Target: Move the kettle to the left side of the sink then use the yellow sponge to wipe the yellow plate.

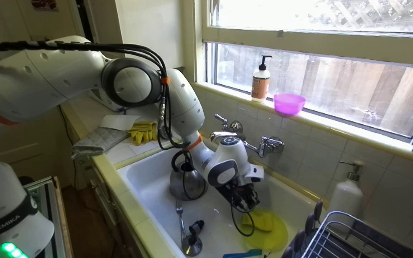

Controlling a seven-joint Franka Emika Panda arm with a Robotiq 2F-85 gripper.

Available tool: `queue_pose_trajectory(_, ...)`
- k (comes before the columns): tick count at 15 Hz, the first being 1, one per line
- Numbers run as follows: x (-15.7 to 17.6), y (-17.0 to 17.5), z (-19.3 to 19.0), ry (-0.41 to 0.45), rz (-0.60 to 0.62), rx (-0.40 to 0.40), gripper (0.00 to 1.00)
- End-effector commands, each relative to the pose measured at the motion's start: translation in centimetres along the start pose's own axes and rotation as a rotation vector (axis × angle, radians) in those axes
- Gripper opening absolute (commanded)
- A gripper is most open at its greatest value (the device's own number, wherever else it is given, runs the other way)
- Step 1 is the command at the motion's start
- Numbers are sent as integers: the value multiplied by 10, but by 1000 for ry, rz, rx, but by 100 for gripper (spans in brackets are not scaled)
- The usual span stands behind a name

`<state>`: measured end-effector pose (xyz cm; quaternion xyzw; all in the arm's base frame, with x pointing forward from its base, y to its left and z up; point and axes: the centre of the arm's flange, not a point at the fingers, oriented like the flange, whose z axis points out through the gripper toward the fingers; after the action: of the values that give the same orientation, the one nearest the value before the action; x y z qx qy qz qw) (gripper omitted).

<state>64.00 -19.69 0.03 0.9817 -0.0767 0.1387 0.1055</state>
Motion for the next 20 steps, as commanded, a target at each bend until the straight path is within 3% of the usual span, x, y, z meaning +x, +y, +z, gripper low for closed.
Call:
queue_pose_trajectory(1,7,9,2,51,98,-23,1)
queue_pose_trajectory(3,7,19,2,56,140,-62,1)
queue_pose_trajectory(5,5,28,0,9,163,-106,1)
queue_pose_trajectory(8,-1,36,-3,-27,132,-147,1)
queue_pose_trajectory(16,0,7,-6,-76,74,-29,1)
queue_pose_trajectory(20,8,8,-2,-39,163,-72,1)
